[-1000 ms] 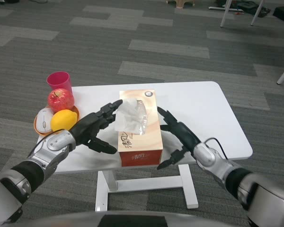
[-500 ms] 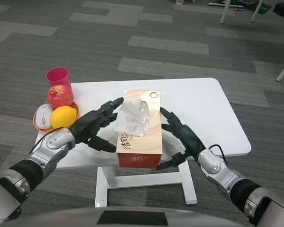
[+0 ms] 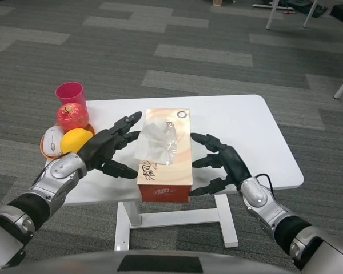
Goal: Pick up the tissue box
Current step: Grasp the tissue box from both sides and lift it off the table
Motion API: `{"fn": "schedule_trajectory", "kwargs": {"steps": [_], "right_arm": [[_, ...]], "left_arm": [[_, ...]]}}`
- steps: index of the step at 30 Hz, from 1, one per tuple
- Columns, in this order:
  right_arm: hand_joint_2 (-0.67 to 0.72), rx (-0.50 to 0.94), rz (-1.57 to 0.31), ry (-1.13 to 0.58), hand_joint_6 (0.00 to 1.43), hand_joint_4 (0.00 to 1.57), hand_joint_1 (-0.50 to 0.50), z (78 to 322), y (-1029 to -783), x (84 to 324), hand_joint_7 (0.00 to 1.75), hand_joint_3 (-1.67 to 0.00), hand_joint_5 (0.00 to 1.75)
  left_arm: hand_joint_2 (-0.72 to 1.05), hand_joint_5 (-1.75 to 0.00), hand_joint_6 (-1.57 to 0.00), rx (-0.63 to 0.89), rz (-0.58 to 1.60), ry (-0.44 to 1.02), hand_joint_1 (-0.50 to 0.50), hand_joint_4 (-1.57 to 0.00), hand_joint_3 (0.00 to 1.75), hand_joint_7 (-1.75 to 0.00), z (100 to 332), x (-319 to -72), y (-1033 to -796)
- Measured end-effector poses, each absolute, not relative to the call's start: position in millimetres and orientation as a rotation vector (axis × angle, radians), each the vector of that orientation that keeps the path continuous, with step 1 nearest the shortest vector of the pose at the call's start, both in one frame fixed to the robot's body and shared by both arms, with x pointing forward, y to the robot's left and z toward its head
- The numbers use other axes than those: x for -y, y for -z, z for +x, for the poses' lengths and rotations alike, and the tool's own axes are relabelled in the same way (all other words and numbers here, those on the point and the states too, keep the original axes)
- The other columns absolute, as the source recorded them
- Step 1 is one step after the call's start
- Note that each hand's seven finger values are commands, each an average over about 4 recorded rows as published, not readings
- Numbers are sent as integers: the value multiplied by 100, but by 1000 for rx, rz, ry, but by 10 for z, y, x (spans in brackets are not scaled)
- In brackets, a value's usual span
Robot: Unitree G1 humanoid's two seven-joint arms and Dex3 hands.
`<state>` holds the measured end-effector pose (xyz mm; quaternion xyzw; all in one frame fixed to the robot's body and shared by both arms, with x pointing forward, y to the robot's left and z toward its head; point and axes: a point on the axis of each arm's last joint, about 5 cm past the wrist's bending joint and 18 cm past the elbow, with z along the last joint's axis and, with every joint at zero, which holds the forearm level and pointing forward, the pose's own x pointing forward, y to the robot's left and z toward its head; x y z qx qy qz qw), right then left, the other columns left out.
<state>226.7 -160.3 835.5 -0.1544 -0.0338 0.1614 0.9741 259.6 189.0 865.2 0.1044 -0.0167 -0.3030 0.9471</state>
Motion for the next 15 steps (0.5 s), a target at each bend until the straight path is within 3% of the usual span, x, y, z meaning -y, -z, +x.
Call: {"fn": "schedule_trajectory", "kwargs": {"steps": [9,15], "right_arm": [[-29,62,-310,-315,41,83,-40,2262,-8345,1617,24,-22,48],[-18,52,-315,-316,24,69,-39,2250,-8326,1623,21,-24,46]], "left_arm": [[69,-51,0,27,212,611,50,0,2,0,2576,-1906,-8633],[69,-51,0,12,224,614,50,0,2,0,2558,-1913,-8607]]}}
